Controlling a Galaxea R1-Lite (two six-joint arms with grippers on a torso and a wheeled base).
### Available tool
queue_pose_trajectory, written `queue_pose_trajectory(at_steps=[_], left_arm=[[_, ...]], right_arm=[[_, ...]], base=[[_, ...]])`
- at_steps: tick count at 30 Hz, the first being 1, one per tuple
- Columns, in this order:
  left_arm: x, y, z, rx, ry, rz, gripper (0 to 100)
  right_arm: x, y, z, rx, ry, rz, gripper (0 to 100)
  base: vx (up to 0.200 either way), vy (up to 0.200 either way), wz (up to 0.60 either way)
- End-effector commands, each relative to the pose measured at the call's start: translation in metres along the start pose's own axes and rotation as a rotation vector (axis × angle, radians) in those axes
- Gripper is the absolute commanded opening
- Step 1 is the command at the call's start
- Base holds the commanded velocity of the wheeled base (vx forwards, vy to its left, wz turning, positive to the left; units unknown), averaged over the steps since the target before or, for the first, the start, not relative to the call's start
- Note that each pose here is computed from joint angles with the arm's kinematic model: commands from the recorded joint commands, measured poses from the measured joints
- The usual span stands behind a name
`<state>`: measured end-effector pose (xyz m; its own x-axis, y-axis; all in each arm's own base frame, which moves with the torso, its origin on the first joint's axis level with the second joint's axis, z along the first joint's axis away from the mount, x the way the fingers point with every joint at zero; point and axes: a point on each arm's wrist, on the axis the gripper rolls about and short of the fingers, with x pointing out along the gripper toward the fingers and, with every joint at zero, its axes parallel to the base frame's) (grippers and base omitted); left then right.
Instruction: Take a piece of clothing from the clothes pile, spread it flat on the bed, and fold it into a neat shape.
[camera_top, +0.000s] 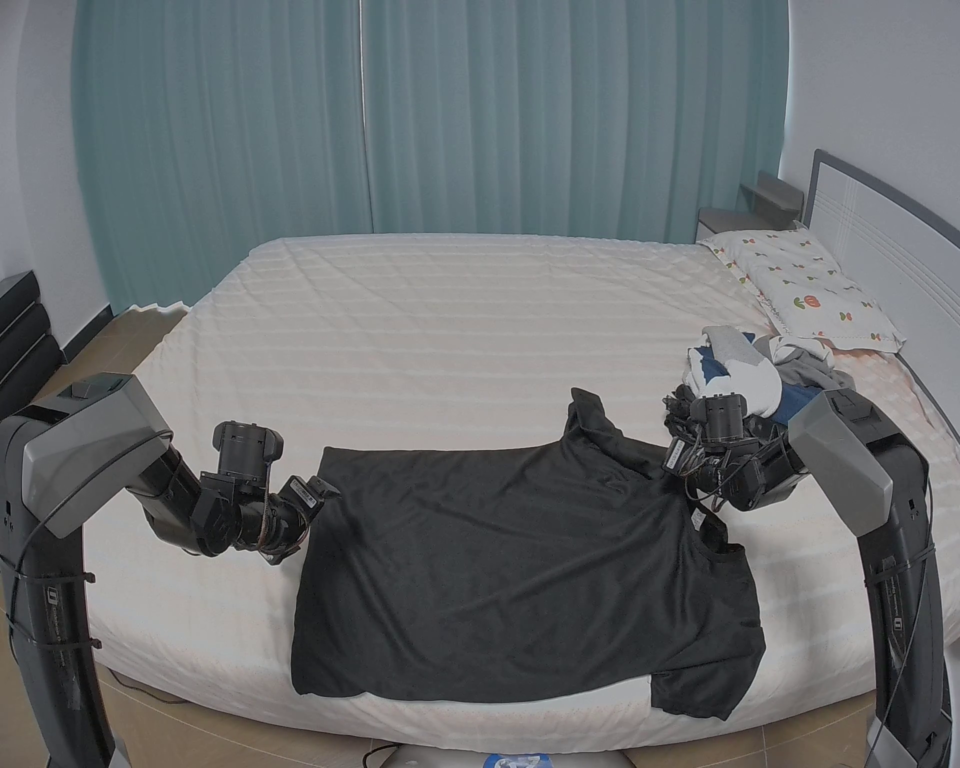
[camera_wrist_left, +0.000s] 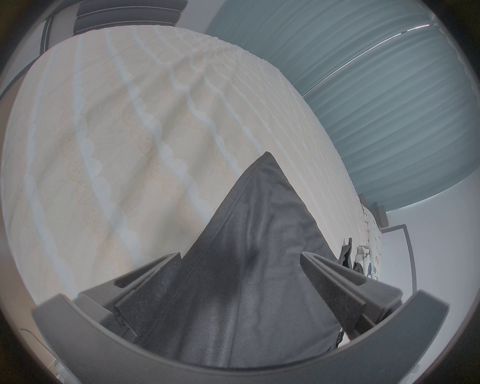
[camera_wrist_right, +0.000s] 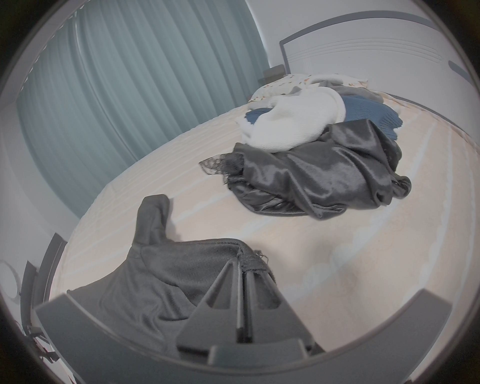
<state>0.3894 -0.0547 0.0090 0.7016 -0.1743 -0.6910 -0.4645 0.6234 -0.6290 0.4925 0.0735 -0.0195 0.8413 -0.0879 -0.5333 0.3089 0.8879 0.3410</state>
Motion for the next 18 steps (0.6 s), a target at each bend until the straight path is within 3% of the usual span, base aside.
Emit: queue_pose_trajectory(at_steps=[1,7,8,14,18], left_arm=[[0.001,0.000,-0.001,0.001,0.002,0.001,100],[0.000,0.000,0.000,0.000,0.001,0.001,100],[0.000,0.000,0.000,0.000,0.001,0.001,100],[0.000,0.000,0.000,0.000,0.001,0.001,100],[0.001,0.000,-0.001,0.001,0.002,0.001,100]], right_arm=[[0.004,-0.012,0.007,0.044,-0.009,-0.023,0],[0.010,-0.029,0.010,0.074,-0.006,-0.051,0],[0.010,-0.032,0.011,0.076,-0.006,-0.055,100],[0.007,-0.034,0.016,0.090,-0.015,-0.052,100],[-0.008,-0.027,0.041,0.109,-0.061,-0.022,100]], base=[[0.000,0.000,0.00],[0.000,0.000,0.00],[0.000,0.000,0.00],[0.000,0.000,0.00],[0.000,0.000,0.00]])
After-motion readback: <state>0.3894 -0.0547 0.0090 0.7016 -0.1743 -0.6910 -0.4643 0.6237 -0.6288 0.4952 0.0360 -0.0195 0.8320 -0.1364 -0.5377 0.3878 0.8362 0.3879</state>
